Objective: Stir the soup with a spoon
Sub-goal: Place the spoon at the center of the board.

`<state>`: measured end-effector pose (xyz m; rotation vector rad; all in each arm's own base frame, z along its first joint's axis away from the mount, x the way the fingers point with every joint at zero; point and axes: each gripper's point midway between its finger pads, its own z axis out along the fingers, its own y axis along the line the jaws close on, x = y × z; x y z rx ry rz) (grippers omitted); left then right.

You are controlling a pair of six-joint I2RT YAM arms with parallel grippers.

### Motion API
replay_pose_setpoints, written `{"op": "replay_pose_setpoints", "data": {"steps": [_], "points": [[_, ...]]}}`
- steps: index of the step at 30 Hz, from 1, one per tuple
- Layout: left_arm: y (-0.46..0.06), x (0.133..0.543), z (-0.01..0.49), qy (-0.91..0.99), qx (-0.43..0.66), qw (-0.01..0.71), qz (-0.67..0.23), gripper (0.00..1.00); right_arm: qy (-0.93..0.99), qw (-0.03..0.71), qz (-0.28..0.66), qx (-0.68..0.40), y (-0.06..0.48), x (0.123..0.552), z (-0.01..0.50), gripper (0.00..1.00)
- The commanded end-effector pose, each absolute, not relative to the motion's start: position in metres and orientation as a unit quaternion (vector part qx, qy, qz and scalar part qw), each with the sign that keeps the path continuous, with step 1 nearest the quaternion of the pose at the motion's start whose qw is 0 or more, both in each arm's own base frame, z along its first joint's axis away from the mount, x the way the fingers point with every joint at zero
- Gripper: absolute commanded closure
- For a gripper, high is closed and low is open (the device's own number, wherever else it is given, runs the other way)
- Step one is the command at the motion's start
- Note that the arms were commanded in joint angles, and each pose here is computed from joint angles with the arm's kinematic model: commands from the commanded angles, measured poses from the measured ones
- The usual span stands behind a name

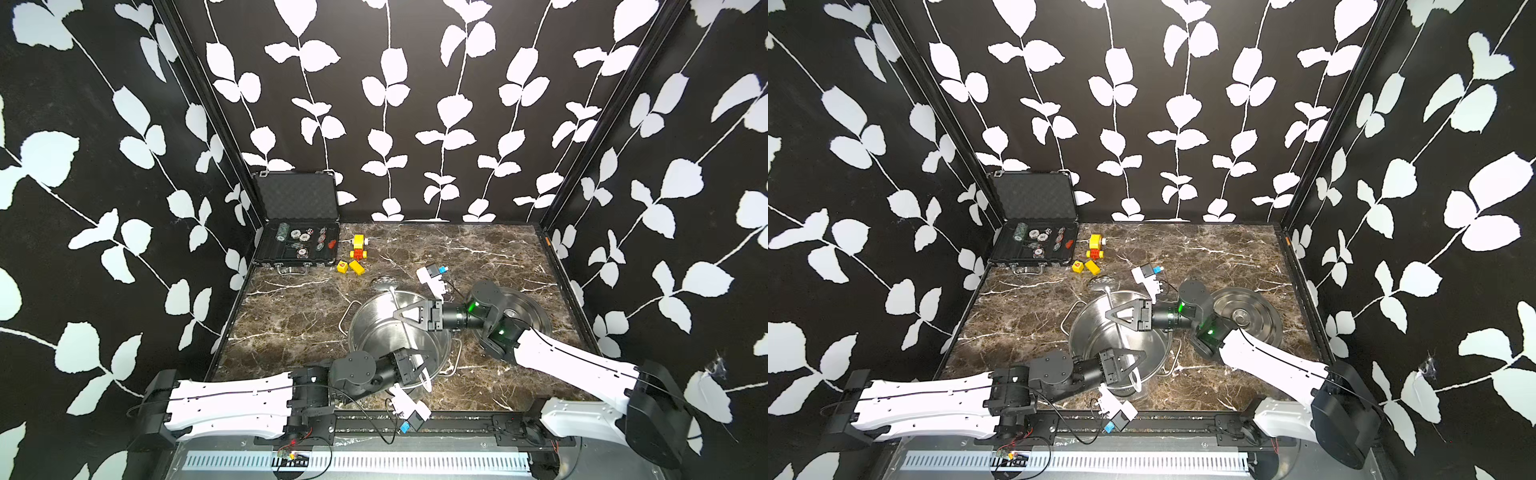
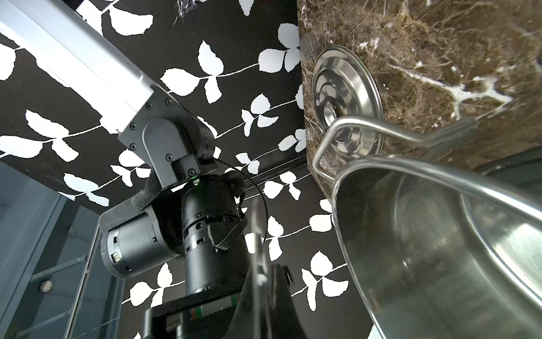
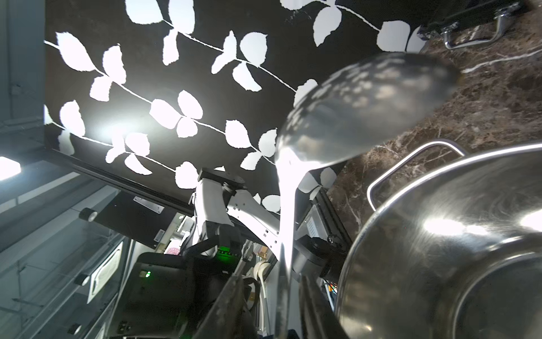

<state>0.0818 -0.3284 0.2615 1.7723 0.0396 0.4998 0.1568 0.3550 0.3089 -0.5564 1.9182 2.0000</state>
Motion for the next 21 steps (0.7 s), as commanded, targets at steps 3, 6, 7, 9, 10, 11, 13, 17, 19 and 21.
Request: {"op": "replay_pose_setpoints", "data": {"steps": [3, 6, 7, 9, 10, 11, 13, 17, 19, 21], "points": [[-0.326, 0.083, 0.269, 0.032, 0.751, 0.623, 0.216, 1.0, 0.644, 0.178, 0.716, -0.202, 0.353, 0.154, 0.327, 0.83], [-0.326, 0.083, 0.27, 0.035, 0.75, 0.624, 0.216, 1.0, 0.644, 0.186, 0.713, -0.206, 0.352, 0.155, 0.329, 0.94], [-0.326, 0.083, 0.27, 0.036, 0.75, 0.625, 0.215, 1.0, 0.651, 0.183, 0.708, -0.203, 0.352, 0.155, 0.326, 0.98], [-0.326, 0.084, 0.271, 0.041, 0.748, 0.628, 0.212, 0.98, 0.656, 0.188, 0.702, -0.204, 0.351, 0.156, 0.325, 1.0], [-0.326, 0.083, 0.273, 0.045, 0.745, 0.632, 0.209, 0.94, 0.66, 0.192, 0.697, -0.203, 0.351, 0.157, 0.324, 1.0], [-0.326, 0.083, 0.274, 0.05, 0.743, 0.636, 0.205, 0.89, 0.664, 0.199, 0.691, -0.204, 0.349, 0.157, 0.323, 1.0], [-0.325, 0.083, 0.279, 0.065, 0.735, 0.648, 0.192, 0.73, 0.673, 0.216, 0.677, -0.206, 0.345, 0.16, 0.322, 1.0], [-0.323, 0.095, 0.306, 0.177, 0.688, 0.693, 0.119, 0.38, 0.706, 0.27, 0.624, -0.199, 0.311, 0.182, 0.325, 1.0], [-0.32, 0.111, 0.319, 0.264, 0.657, 0.704, 0.065, 0.29, 0.719, 0.311, 0.593, -0.188, 0.28, 0.198, 0.332, 1.0], [-0.314, 0.13, 0.331, 0.347, 0.623, 0.701, 0.021, 0.26, 0.737, 0.345, 0.553, -0.179, 0.248, 0.21, 0.333, 1.0]]}}
